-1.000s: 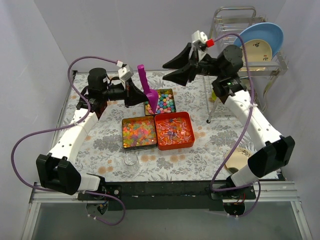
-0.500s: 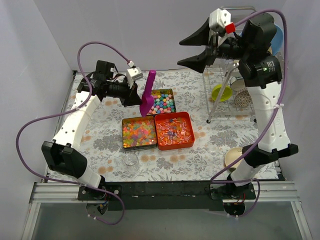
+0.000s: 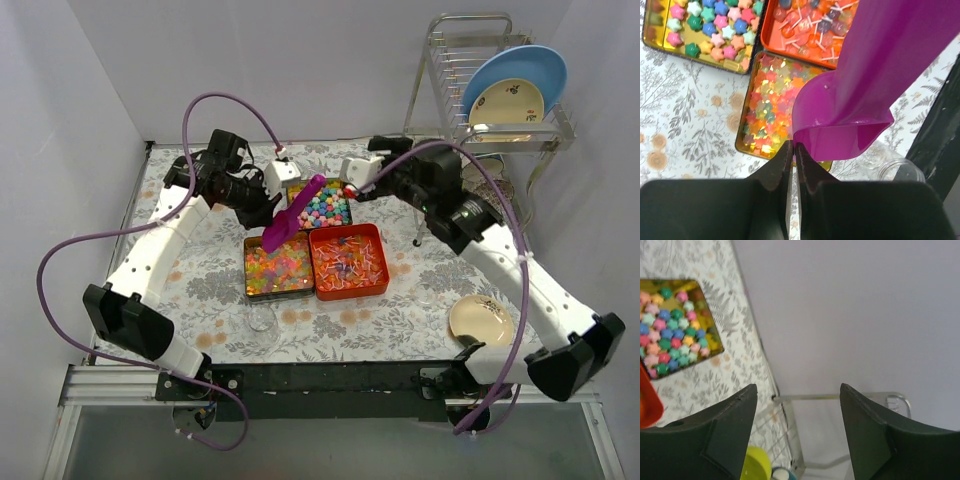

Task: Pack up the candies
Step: Adjust the spatula.

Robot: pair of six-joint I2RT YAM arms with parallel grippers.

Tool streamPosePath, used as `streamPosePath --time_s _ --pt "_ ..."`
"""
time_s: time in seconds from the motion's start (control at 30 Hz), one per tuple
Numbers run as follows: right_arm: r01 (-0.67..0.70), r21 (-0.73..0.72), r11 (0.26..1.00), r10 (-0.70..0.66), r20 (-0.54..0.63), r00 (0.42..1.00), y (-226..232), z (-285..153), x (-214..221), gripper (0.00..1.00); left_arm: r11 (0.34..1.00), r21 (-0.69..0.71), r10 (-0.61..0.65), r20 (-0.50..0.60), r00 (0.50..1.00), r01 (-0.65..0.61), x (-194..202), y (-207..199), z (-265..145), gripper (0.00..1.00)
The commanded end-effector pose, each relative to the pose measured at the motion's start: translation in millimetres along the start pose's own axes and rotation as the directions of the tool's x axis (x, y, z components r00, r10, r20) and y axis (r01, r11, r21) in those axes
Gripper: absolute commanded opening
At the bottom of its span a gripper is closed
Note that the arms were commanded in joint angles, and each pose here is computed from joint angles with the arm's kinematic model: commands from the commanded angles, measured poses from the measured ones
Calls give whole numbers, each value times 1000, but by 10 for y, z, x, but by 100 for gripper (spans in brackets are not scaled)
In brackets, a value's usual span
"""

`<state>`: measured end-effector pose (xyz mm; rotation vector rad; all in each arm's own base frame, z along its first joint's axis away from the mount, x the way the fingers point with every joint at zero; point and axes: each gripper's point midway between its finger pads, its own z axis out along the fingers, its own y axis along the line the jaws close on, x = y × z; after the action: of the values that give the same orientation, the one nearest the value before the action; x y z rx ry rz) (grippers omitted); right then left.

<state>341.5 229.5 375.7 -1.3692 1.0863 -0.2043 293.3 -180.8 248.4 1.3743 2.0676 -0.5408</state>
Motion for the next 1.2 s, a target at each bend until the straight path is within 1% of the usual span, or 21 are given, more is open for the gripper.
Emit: streamPosePath --time_s 0.0,0.03,0.07,0.1,0.13,0.17,0.2,0.23,0.27,0.3,0.37,0.4,0.43,0.5,0.53,0.6,0.67,0.77,0.97,1.17 --pt "89 171 981 -76 -82 994 -989 -178 -318 75 990 -110 80 -96 992 -91 136 44 -196 0" --pt "73 66 995 -68 -75 995 -864 -170 -351 75 988 -119 89 -110 990 -102 150 59 -201 0" --pt "38 -156 987 -47 -51 998 -510 -145 -395 76 983 -134 106 -123 987 -123 150 82 -211 0" --pt "19 -276 961 -32 -43 999 -302 -192 -414 76 980 -147 116 -138 984 -136 161 113 -215 0" --pt "-6 -364 931 -9 -41 999 -120 -201 -420 76 973 -172 129 -159 979 -156 168 169 -240 0" --pt "-69 -493 867 47 -58 997 206 -213 -395 77 969 -181 139 -162 977 -167 151 183 -249 0" --pt "-137 -512 848 119 -68 991 253 -239 -462 77 968 -184 141 -171 975 -173 151 201 -242 0" --pt "-168 -543 823 157 -67 985 344 -255 -497 77 965 -191 143 -178 974 -177 145 220 -249 0" --pt "-182 -587 789 205 -28 978 446 -310 -608 77 966 -187 145 -179 973 -178 142 208 -238 0" --pt "-195 -623 758 231 -23 973 570 -339 -630 78 966 -186 146 -178 973 -179 132 204 -231 0" --pt "-190 -646 739 271 26 962 645 -407 -752 79 966 -181 155 -170 973 -185 88 159 -205 0" --pt "-183 -632 753 276 50 960 628 -360 -783 79 966 -176 160 -165 973 -188 68 133 -191 0" --pt "-203 -642 739 293 36 955 729 -353 -773 80 966 -175 164 -163 973 -192 54 115 -181 0" --pt "-216 -634 742 301 28 953 757 -286 -765 80 966 -164 175 -160 971 -201 19 55 -140 0" --pt "-231 -641 732 314 17 949 778 -243 -760 80 967 -157 176 -157 972 -201 9 37 -119 0" --pt "-250 -661 707 345 13 939 811 -209 -805 80 970 -144 176 -150 973 -197 -19 -4 -74 0" --pt "-275 -692 667 387 7 922 859 -187 -874 80 971 -131 180 -146 973 -199 -50 -37 -31 0" --pt "-313 -708 633 434 -11 901 914 -130 -912 79 972 -121 184 -131 974 -200 -129 -66 6 0" --pt "-336 -728 598 480 -10 877 1031 -72 -943 76 974 -111 184 -101 978 -195 -284 -79 23 0" --pt "-348 -724 595 521 18 853 1044 -49 -1005 75 978 -88 184 -90 979 -192 -326 -122 69 0"
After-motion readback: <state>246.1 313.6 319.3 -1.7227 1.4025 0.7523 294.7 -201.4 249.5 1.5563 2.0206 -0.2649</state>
